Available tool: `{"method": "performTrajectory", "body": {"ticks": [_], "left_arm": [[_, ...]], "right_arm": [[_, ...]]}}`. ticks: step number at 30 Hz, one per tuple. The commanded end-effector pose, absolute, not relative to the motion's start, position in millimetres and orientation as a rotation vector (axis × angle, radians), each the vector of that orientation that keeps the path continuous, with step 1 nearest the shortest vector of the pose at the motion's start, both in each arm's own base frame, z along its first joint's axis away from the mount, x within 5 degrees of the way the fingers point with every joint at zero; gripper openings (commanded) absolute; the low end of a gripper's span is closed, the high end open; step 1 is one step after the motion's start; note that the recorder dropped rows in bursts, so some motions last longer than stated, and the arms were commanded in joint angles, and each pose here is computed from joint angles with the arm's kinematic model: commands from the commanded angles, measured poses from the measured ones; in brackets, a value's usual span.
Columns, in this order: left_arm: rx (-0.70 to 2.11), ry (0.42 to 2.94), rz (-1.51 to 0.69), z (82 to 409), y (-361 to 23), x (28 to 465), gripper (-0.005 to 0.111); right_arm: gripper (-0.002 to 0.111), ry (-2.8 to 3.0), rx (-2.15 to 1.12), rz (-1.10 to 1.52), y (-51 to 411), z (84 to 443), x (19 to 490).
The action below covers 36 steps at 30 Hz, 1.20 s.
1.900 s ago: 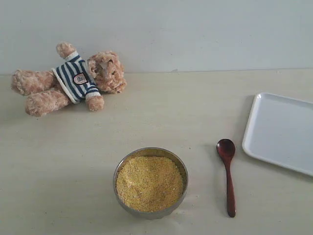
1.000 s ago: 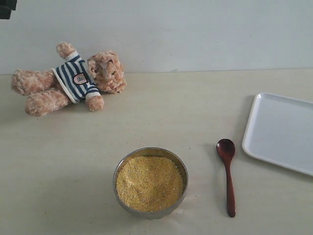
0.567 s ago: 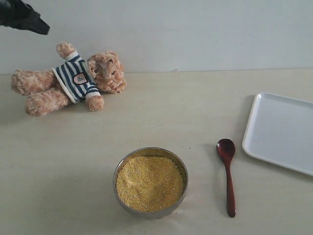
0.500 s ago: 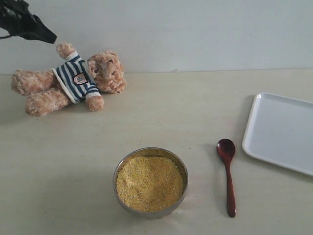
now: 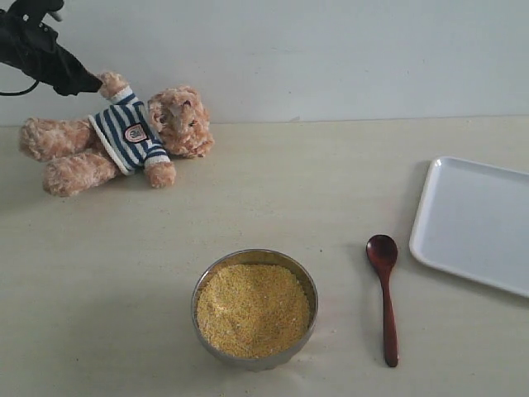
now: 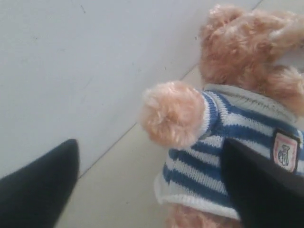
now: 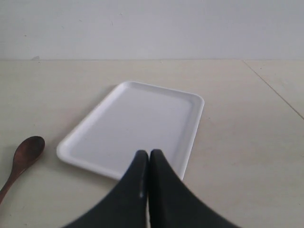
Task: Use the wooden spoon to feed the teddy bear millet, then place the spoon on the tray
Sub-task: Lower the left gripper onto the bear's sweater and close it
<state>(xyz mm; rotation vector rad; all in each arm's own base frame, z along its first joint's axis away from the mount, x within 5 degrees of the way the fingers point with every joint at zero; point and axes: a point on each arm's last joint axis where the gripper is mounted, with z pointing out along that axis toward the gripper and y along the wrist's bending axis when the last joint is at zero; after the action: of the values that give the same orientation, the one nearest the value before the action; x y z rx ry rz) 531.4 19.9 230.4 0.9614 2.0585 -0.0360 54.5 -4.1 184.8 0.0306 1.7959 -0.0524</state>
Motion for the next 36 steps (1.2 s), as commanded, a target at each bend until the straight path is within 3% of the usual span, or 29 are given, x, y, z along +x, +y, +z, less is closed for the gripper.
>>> {"method": "performTrajectory", "body": {"ticks": [1, 6, 13, 21, 36], "left_arm": [[0.937, 2.096, -0.155, 217, 14, 532, 0.110], [1.182, 2.109, -0.227, 194, 10, 523, 0.110], [1.388, 1.983, -0.131, 169, 11, 529, 0.110], [1.401, 1.927, -0.048, 128, 12, 542, 0.110], [1.416, 1.885, 0.022, 127, 8, 547, 0.110]], "right_arm": [[0.001, 1.763, 0.030, -0.063, -4, 188, 55], [0.001, 1.763, 0.030, -0.063, -4, 188, 55], [0.001, 1.763, 0.030, -0.063, -4, 188, 55], [0.001, 1.763, 0.030, -0.063, -4, 188, 55], [0.001, 1.763, 0.030, -0.063, -4, 188, 55]]}}
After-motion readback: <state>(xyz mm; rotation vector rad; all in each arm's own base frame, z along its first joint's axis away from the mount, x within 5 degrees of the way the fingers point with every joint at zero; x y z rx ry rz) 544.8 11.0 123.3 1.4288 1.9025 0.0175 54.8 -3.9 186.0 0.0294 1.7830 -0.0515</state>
